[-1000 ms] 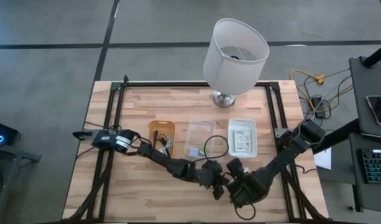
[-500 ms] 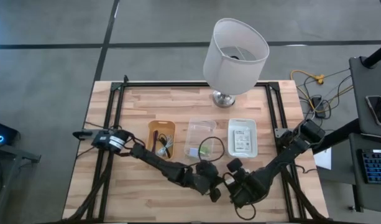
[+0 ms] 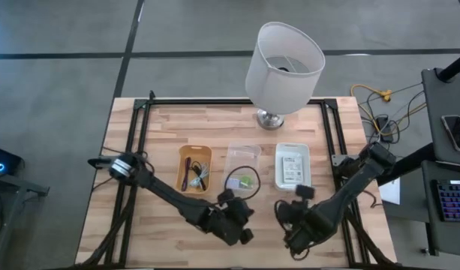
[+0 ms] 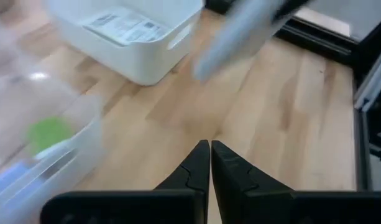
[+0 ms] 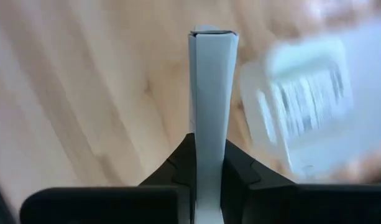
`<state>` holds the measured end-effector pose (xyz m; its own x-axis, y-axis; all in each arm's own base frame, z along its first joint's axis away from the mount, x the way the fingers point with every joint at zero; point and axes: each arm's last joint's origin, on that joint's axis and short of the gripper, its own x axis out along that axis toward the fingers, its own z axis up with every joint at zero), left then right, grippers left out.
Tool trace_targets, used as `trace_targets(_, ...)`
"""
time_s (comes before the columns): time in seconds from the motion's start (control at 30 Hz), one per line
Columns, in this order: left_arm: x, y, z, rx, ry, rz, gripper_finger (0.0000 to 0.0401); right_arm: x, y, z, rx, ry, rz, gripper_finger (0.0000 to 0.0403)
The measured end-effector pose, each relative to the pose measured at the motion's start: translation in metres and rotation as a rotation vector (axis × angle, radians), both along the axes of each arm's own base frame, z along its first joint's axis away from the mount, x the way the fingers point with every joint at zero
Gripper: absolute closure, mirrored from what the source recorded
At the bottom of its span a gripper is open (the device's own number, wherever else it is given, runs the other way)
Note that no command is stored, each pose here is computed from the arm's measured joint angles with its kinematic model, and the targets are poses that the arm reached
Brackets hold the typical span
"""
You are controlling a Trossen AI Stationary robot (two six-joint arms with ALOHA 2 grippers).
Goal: Pick and place items into bin
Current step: Put the white card reader box into the white bin
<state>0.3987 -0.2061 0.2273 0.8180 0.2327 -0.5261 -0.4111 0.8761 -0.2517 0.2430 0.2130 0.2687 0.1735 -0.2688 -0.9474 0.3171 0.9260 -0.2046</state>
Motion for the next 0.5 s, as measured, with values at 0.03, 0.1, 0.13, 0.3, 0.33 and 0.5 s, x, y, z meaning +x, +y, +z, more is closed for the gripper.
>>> trace_targets(0.03, -0.005, 0.0, 0.002, 0.006, 0.015, 0.015, 0.0401, -0.001, -0.003, 0.007, 0.015, -0.026, -0.105, 0.0375)
trace_targets(0.1, -0.017, 0.001, 0.007, 0.027, 0.059, 0.043, 0.0401, -0.006, -0.013, 0.021, 0.039, -0.078, -0.342, 0.0375)
trace_targets(0.13, -0.021, 0.002, 0.01, 0.032, 0.067, 0.055, 0.0401, -0.01, -0.018, 0.027, 0.047, -0.108, -0.46, 0.0375)
trace_targets(0.3, -0.048, 0.007, 0.031, 0.067, 0.099, 0.089, 0.0401, -0.034, -0.05, 0.065, 0.146, -0.349, -0.809, 0.0374)
trace_targets(0.33, -0.053, 0.007, 0.036, 0.076, 0.107, 0.084, 0.0401, -0.04, -0.059, 0.069, 0.165, -0.378, -0.857, 0.0374)
trace_targets(0.5, -0.073, 0.009, 0.062, 0.089, 0.082, 0.068, 0.0401, -0.067, -0.106, 0.07, 0.239, -0.465, -1.031, 0.0374)
